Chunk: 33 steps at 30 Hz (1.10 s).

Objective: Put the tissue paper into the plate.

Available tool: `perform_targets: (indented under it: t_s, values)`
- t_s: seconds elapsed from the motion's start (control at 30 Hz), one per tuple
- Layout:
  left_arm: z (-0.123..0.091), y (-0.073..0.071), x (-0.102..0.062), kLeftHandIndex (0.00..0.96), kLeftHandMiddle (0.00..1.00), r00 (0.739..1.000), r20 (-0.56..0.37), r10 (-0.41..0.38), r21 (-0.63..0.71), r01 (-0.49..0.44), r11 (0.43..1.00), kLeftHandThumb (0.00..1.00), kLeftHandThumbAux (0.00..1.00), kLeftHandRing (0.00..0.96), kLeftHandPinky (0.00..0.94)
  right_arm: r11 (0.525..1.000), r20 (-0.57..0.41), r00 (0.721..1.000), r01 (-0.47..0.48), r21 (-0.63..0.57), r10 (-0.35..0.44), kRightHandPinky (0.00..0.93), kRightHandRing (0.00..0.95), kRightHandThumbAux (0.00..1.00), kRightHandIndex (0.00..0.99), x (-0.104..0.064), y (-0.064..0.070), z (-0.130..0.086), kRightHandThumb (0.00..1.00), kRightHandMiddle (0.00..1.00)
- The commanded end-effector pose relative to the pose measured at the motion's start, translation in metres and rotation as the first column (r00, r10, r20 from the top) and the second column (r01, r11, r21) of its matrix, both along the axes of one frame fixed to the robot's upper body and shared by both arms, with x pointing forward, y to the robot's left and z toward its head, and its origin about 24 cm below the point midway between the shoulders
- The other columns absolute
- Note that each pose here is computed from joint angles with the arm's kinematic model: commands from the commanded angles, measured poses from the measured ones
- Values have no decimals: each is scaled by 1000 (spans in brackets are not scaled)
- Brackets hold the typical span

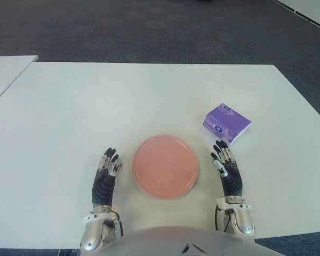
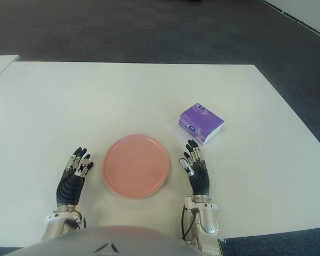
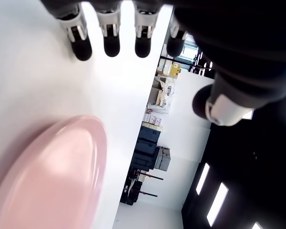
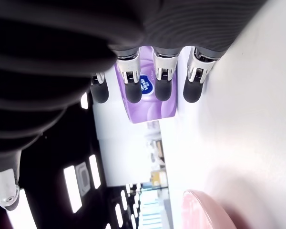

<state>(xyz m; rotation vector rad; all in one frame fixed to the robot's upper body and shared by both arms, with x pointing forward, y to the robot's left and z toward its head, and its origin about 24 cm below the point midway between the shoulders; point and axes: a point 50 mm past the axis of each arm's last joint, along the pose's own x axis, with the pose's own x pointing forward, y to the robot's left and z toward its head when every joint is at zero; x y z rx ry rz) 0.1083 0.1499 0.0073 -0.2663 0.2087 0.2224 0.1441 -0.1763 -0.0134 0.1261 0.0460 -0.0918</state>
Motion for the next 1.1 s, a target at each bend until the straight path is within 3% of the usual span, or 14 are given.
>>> perform_targets:
  t_s: [0.03,0.83,1.03,1.1]
  values:
    - [-4,-5,0,0,0,999,-28,20,-20,-20,1000,37,511,0,1,999,-190,981,35,38,-27,0,0,525,15,-19,-4,-27,240,46]
    - [-6,-5,-1,0,0,999,-41,13,-21,-14,1000,40,534,0,9,997,-164,985,56,44,-48,0,0,515,25,-15,-9,-22,261,67]
    - [-5,-6,-1,0,0,999,-42,21,-22,-22,1000,38,545,0,6,1000,-101,995,26,-16,-27,0,0,504,14,-14,-7,-9,245,56]
    - [-6,-6,-1,0,0,999,-44,22,-23,-23,999,38,546,0,6,995,-54,998,13,-99,-18,0,0,501,9,-12,-5,5,237,47]
